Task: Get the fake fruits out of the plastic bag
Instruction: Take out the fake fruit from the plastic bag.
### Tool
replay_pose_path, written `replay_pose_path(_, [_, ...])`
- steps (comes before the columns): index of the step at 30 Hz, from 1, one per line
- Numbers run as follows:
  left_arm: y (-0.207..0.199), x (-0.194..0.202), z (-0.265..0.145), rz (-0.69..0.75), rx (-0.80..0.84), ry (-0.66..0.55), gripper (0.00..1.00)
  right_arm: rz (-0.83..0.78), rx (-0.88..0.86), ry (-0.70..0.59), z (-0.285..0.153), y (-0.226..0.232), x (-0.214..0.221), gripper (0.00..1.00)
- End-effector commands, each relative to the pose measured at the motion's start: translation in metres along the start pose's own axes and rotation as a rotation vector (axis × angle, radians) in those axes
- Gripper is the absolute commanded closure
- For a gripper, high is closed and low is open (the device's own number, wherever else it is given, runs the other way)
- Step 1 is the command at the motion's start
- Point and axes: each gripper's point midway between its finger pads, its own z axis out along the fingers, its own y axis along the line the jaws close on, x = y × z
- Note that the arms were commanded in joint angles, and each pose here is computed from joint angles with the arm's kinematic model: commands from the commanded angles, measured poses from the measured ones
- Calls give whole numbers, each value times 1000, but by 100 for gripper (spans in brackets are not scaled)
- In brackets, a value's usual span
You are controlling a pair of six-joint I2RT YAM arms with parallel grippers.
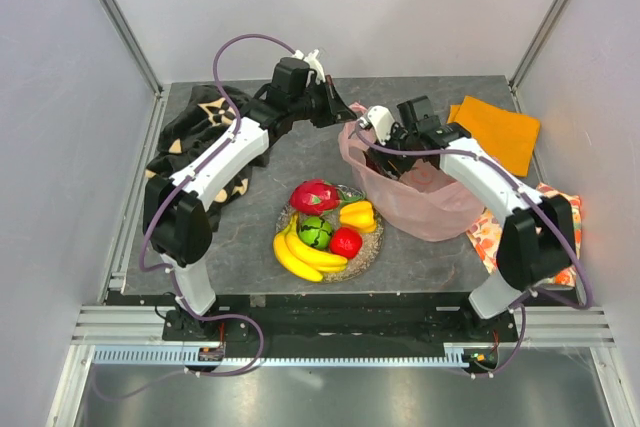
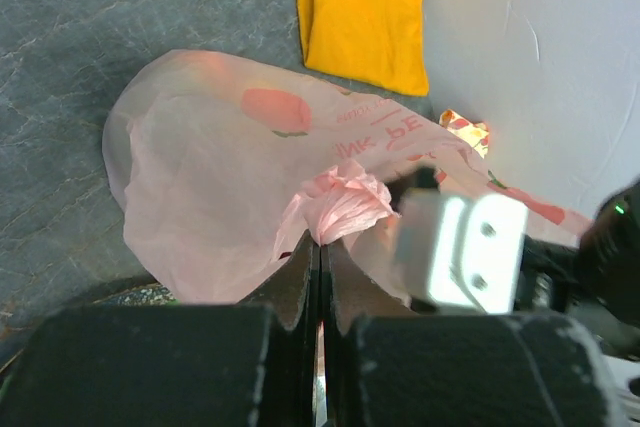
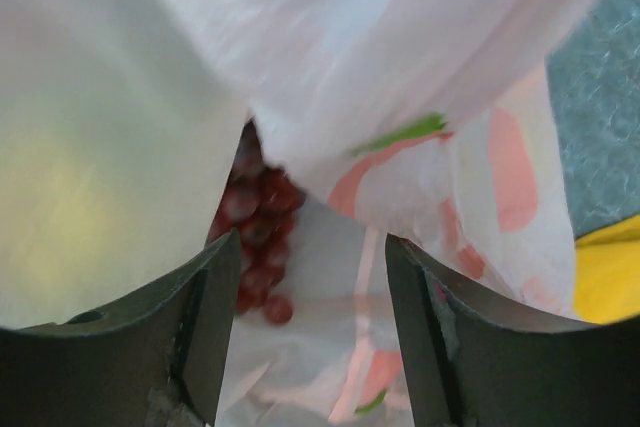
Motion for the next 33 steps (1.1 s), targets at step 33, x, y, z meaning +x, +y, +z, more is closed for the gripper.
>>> replay_pose_path(33, [-20,0,-3,78,105,8,99,225,174,182,100,-85,-10,2])
